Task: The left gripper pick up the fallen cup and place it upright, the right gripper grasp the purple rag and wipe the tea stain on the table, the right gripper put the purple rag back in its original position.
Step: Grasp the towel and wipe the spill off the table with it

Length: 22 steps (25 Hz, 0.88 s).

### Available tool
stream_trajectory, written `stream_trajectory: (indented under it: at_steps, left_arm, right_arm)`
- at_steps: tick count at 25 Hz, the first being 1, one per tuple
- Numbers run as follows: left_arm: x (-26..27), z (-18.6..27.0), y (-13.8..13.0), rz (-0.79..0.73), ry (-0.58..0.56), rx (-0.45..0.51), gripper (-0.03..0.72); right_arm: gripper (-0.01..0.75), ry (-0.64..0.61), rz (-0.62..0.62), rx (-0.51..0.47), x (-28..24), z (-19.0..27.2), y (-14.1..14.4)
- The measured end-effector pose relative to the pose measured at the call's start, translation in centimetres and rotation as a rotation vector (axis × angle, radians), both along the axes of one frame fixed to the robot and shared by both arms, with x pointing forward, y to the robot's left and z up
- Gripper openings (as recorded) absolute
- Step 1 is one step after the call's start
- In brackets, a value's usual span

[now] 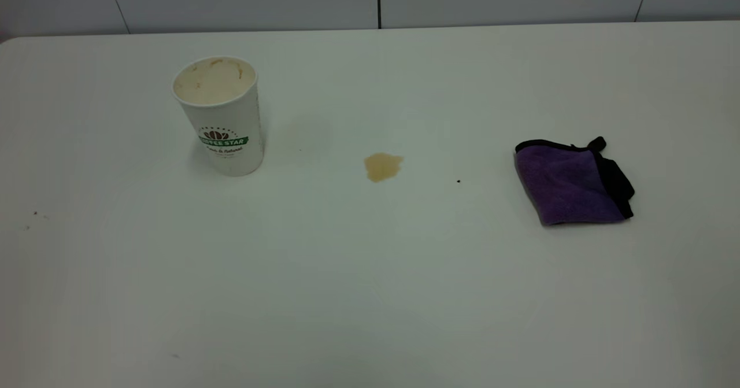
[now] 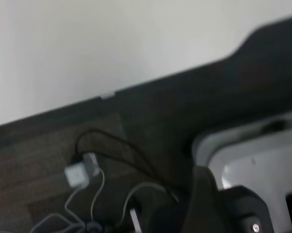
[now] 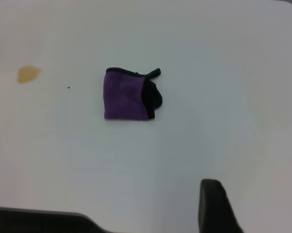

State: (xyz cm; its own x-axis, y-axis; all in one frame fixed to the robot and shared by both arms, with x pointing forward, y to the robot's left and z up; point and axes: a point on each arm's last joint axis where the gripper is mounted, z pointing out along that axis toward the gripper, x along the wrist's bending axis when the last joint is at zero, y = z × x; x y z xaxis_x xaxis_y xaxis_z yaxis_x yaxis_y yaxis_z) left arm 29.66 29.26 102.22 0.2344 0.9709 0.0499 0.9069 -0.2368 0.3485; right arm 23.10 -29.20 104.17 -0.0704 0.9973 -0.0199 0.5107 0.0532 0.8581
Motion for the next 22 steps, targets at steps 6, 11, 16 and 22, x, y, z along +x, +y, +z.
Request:
stream_trajectory:
  at_steps: [6,11,16,22]
  left_arm:
    - [-1.4,0.6,0.4,0.017,-0.126,-0.022,0.518]
    - [-2.8,1.0,0.7,0.02,-0.227,-0.043,0.518]
    - [-4.0,1.2,1.1,0.058,-0.315,-0.056,0.518]
    - [-5.3,1.2,1.4,0.223,-0.4,-0.038,0.518]
  right_arm:
    - [0.429,0.0,0.0,0.0,0.0,0.0,0.0]
    - [0.429,0.0,0.0,0.0,0.0,0.0,0.0]
    - [0.429,0.0,0.0,0.0,0.0,0.0,0.0]
    - [0.429,0.0,0.0,0.0,0.0,0.0,0.0]
